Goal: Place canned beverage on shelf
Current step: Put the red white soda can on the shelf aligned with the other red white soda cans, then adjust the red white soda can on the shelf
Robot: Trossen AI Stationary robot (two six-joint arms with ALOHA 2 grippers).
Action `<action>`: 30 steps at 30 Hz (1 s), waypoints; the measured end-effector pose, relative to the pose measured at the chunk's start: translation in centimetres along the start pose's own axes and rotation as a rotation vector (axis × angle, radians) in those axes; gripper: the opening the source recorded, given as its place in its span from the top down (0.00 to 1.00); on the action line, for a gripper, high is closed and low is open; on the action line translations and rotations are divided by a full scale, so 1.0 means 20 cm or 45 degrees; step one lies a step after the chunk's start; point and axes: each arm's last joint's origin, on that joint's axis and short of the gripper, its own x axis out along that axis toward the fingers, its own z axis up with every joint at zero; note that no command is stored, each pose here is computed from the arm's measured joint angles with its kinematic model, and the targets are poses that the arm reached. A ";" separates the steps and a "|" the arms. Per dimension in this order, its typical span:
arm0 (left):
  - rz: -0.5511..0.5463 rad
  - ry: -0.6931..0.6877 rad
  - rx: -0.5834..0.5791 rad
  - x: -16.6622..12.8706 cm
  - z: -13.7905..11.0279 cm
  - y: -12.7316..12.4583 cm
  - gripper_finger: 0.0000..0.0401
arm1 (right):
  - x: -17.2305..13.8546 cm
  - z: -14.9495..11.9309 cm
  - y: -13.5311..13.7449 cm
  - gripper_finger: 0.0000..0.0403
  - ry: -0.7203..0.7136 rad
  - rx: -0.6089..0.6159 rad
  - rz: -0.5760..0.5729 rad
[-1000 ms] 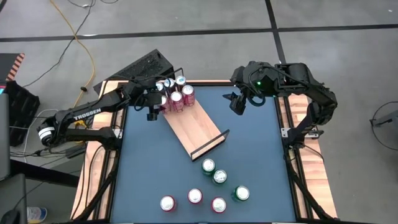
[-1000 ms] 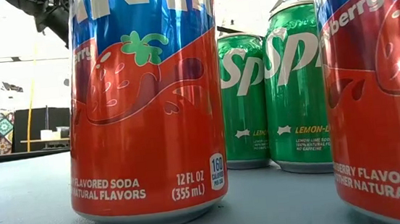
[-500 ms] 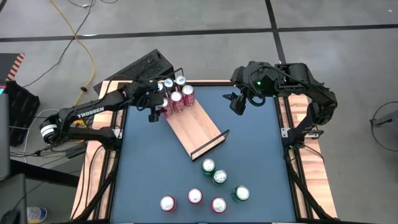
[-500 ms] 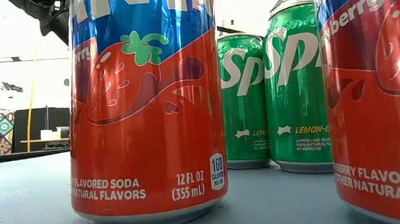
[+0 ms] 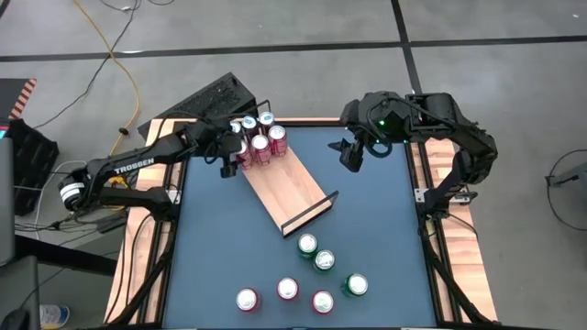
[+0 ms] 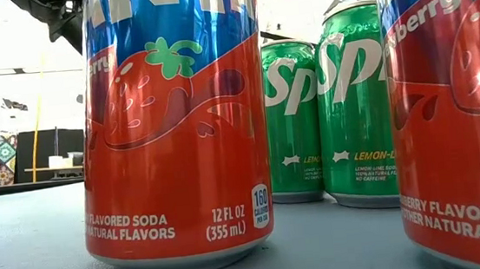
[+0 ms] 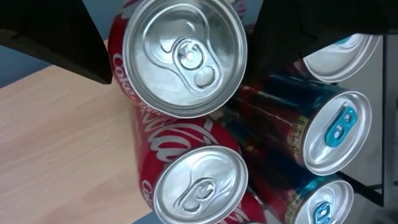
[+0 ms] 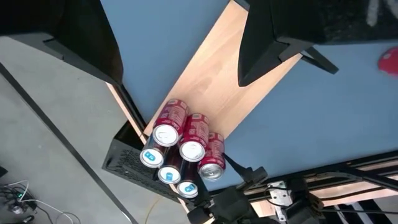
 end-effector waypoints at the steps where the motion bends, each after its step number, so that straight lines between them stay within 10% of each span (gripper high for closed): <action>1: 0.001 0.000 0.003 0.00 0.00 0.00 0.12 | 0.00 0.00 0.00 0.26 0.000 0.000 0.000; 30: 0.087 -0.121 -0.110 -0.17 0.25 0.05 0.12 | 0.21 0.03 0.09 0.26 0.078 -0.149 -0.007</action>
